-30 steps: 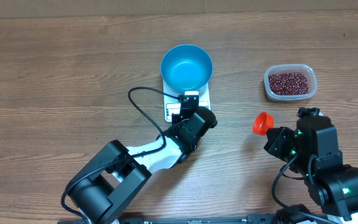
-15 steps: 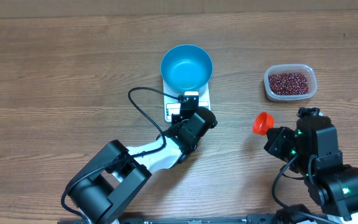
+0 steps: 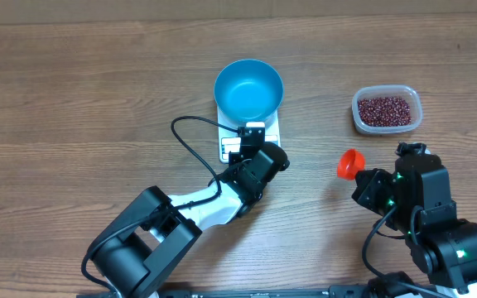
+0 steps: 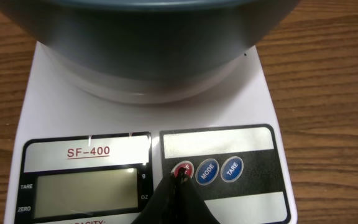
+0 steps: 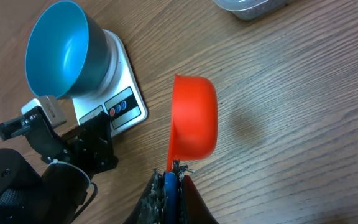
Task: Scoop item into bowl and weigh 150g on scale
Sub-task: 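Press the scale's red power button with the left gripper tip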
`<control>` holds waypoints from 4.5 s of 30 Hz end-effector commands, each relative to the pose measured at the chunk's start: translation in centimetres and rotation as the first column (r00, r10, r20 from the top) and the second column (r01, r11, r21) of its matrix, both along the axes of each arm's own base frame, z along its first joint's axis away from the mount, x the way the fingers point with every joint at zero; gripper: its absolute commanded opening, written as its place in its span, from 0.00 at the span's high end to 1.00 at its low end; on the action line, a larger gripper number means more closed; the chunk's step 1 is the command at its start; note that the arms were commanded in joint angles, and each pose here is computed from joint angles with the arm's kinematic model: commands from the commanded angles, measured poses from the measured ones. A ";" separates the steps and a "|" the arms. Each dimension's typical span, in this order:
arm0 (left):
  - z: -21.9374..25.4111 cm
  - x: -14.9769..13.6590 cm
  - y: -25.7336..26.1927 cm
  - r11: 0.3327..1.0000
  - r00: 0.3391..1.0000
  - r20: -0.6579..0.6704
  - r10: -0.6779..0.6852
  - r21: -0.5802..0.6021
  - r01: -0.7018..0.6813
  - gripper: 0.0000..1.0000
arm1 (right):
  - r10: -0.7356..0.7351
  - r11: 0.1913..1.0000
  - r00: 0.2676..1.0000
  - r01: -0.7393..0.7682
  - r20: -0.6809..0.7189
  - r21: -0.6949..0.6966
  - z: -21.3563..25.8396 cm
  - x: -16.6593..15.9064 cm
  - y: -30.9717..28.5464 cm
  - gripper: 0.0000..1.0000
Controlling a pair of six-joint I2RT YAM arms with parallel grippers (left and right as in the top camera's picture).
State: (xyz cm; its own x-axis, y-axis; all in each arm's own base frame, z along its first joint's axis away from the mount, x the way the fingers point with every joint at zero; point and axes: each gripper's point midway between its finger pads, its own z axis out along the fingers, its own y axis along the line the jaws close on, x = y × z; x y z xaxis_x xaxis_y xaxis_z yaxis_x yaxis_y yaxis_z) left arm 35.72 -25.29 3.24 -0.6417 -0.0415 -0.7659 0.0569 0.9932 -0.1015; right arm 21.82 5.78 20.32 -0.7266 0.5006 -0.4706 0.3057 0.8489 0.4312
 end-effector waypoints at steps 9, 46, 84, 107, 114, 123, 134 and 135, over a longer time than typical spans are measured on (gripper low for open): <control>-1.3 -0.7 -0.5 0.998 0.997 -0.042 -0.064 0.024 0.065 0.96 | -0.005 1.000 0.999 0.005 0.044 -0.005 1.4 0.5 -0.1 0.96; -0.1 1.4 0.8 1.000 0.999 -0.035 -0.002 0.020 0.003 0.96 | -0.005 1.000 0.999 0.005 0.048 -0.004 1.4 0.5 -0.1 0.96; -1.0 1.4 -1.1 0.998 0.998 -0.036 -0.060 -0.026 0.059 0.96 | -0.005 1.000 0.999 0.005 0.047 -0.004 1.4 0.5 -0.1 0.96; -1.6 1.2 -0.8 0.998 0.997 -0.052 -0.056 -0.009 0.056 0.96 | -0.005 1.000 0.999 0.005 0.047 -0.004 1.4 0.5 -0.1 0.96; -2.0 0.7 -1.0 0.997 0.994 -0.080 -0.078 -0.016 0.077 0.96 | -0.005 1.000 0.999 0.005 0.048 -0.004 1.4 0.5 -0.1 0.96; -2.4 0.4 -0.7 0.997 0.992 -0.098 -0.074 0.001 0.075 0.96 | -0.004 1.000 0.999 0.004 0.046 -0.004 1.4 0.5 -0.1 0.96; -2.4 0.4 -0.7 0.997 0.992 -0.098 -0.075 0.001 0.075 0.96 | -0.005 1.000 0.999 0.005 0.046 -0.004 1.4 0.5 -0.1 0.96; -2.4 0.4 -0.7 0.997 0.992 -0.098 -0.075 0.001 0.075 0.96 | -0.005 1.000 0.999 0.005 0.046 -0.004 1.4 0.5 -0.1 0.96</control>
